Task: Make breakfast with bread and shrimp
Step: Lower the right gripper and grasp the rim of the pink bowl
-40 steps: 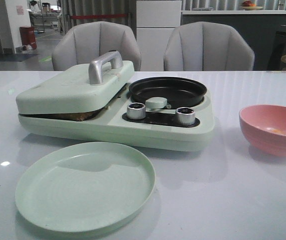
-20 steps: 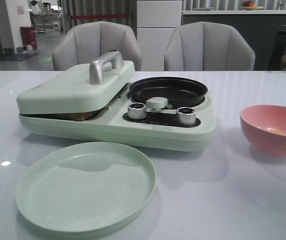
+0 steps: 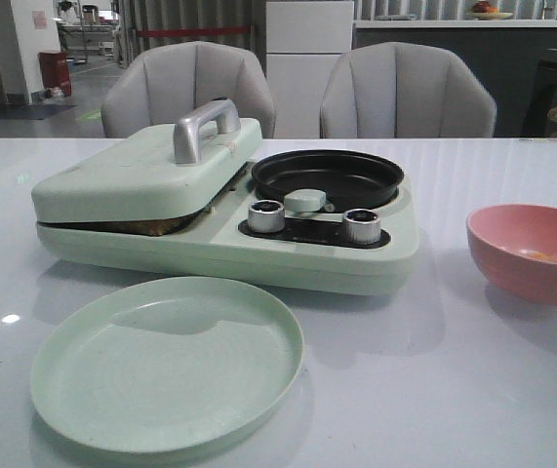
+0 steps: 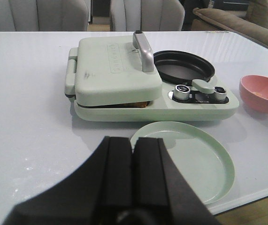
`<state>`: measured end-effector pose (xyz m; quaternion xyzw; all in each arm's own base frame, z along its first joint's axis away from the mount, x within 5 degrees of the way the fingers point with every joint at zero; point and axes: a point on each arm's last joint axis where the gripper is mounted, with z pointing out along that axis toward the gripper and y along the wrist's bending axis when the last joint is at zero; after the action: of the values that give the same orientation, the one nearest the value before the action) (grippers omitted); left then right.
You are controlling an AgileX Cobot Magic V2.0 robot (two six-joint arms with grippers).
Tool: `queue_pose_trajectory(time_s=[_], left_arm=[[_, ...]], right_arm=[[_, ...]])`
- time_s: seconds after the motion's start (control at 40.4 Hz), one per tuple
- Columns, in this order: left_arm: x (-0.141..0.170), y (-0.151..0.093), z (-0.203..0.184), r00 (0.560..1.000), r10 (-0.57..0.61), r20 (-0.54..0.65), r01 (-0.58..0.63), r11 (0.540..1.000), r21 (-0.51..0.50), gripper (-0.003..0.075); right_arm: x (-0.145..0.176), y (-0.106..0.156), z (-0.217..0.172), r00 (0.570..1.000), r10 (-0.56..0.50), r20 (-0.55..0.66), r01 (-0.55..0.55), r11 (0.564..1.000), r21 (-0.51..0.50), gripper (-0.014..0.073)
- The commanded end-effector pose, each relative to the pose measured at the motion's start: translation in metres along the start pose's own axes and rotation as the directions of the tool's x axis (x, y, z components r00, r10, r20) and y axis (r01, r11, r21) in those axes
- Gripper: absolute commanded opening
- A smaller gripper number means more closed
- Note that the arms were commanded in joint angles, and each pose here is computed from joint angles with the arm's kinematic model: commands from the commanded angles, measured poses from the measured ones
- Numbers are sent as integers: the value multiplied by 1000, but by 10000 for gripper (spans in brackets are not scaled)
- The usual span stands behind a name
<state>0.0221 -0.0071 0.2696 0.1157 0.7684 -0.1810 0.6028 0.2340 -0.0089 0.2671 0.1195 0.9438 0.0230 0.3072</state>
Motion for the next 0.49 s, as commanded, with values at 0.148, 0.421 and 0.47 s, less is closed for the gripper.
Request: queue_pose_trajectory(time_s=[0.148,0.421,0.47], left_arm=[[-15,-3,-9,992,-15,127,11,1000,29,33],[-15,-3,-9,992,-15,127,11,1000,29,33],[-15,-3,-9,992,-15,127,11,1000,29,33]], right_arm=[[-53,9,42,1000,-4,20,4,1000,0,522],[-85,16,100,999,-4,-49,4,1000,14,522],[-89,17,109,998,-4,-61,5,1000,16,522]])
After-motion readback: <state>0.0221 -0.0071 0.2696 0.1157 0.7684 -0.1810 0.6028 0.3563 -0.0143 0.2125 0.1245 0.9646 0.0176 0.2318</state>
